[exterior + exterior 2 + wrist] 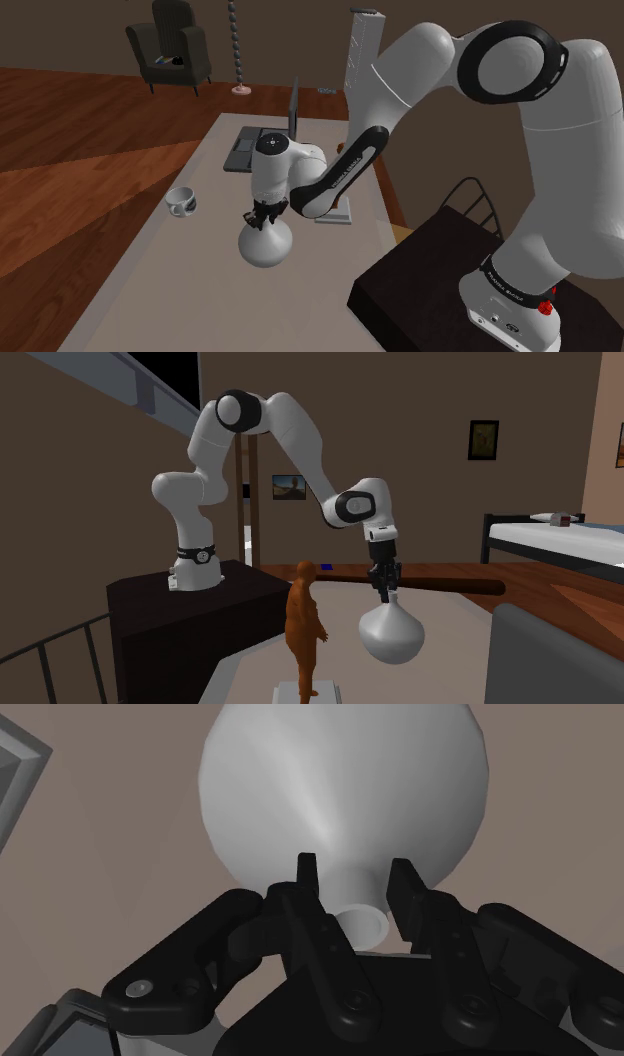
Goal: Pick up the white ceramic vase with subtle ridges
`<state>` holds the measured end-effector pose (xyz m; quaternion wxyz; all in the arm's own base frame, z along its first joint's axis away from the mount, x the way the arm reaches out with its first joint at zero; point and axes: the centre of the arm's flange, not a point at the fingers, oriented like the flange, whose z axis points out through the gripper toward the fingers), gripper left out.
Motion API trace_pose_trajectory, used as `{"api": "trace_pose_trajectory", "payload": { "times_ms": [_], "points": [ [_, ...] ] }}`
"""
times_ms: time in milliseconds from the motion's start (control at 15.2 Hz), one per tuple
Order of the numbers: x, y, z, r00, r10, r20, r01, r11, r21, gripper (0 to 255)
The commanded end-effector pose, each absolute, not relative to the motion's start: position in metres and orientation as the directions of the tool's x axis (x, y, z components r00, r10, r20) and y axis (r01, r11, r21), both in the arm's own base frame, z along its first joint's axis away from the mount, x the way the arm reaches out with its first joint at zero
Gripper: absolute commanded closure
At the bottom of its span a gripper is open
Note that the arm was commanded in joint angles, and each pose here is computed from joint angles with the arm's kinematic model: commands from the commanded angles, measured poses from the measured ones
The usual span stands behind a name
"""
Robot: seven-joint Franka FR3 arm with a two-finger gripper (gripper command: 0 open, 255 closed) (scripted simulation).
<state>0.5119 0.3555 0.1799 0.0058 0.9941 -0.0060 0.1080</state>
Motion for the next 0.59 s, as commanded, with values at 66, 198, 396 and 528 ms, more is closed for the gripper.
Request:
{"api": "trace_pose_trajectory", "payload": {
  "times_ms": [66,198,396,528],
  "points": [
    [0.511,0.356,0.189,0.977,-0.011,0.213,-0.013,-1.000,0.011,255],
    [0.511,0.356,0.200,0.977,-0.011,0.213,-0.013,-1.000,0.011,255],
    [0.511,0.356,0.215,0.977,-0.011,0.213,-0.013,-1.000,0.011,255],
    [0.511,0.356,0.226,0.977,-0.011,0.213,-0.013,-1.000,0.011,255]
  ]
}}
